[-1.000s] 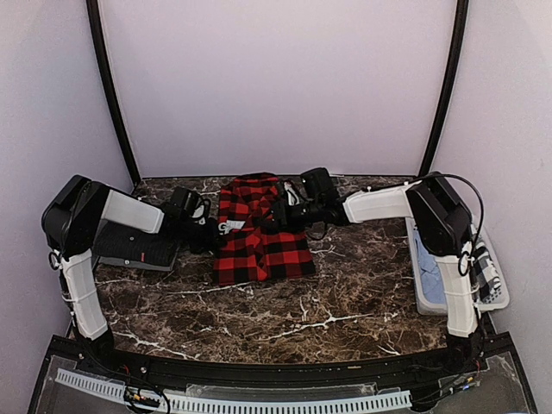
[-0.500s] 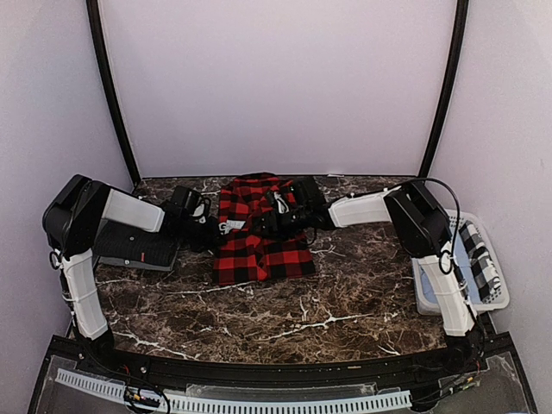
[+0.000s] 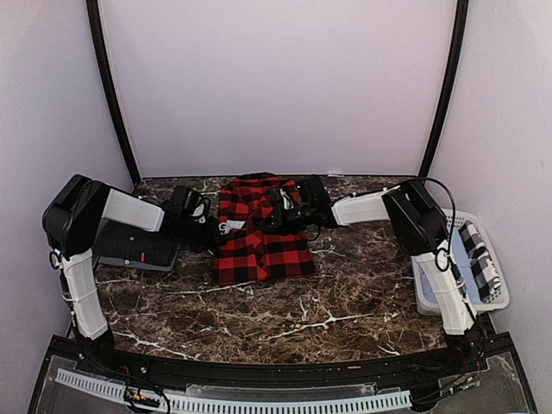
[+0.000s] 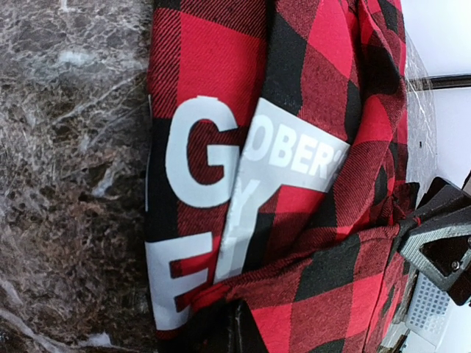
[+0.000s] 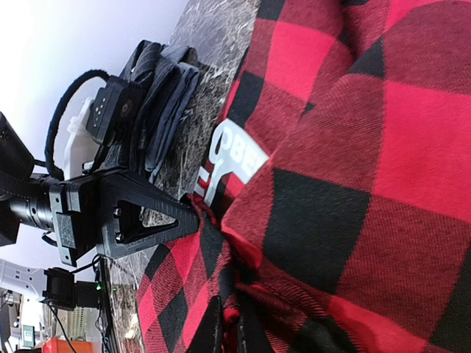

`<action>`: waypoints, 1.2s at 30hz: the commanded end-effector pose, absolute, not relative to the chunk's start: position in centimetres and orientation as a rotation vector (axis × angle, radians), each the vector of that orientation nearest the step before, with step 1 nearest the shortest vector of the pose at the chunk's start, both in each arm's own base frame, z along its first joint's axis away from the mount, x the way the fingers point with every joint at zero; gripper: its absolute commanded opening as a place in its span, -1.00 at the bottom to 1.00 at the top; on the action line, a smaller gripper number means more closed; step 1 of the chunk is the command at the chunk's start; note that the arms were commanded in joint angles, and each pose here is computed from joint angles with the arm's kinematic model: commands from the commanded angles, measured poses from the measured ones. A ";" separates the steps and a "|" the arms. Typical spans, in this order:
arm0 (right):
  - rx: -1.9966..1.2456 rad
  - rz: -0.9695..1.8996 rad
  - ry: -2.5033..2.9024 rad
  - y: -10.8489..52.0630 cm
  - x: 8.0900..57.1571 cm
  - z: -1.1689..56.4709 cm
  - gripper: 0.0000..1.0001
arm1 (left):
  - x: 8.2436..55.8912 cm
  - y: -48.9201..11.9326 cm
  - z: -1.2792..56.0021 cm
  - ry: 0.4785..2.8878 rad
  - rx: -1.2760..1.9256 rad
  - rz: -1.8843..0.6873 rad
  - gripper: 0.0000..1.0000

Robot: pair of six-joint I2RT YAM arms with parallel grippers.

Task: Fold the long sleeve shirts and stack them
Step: Smooth out the 2/3-rectangle-folded shirt at the center of the board.

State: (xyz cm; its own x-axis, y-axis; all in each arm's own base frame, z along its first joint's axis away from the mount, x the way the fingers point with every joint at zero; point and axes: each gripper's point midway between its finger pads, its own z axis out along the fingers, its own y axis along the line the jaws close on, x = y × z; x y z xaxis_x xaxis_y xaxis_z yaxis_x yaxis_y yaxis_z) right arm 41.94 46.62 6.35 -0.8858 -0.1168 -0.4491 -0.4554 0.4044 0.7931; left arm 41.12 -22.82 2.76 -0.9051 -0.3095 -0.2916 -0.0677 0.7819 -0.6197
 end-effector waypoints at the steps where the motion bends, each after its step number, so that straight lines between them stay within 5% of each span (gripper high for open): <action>1: -0.517 1.478 2.298 46.5 42.6 6.6 -0.82 | 41.2 -22.2 2.3 2.616 -0.308 -0.849 -1.00; 23: -0.569 0.895 2.438 45.4 44.9 2.1 -0.57 | 41.7 -22.7 4.4 2.592 -0.252 -0.872 -1.00; 36: -0.574 0.966 2.286 42.5 48.2 11.3 -0.15 | 40.9 -21.4 10.2 2.501 -0.193 -0.818 -0.70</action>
State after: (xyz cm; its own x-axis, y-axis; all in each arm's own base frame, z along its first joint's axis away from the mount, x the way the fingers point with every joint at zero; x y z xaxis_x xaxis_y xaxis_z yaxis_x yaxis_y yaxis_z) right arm 46.55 43.97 4.79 -0.7835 -0.2040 -0.5869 -0.5458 0.6774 0.4931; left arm 41.18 -22.08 5.85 -0.8987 -0.2746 -0.3420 -0.0278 0.8139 -0.5803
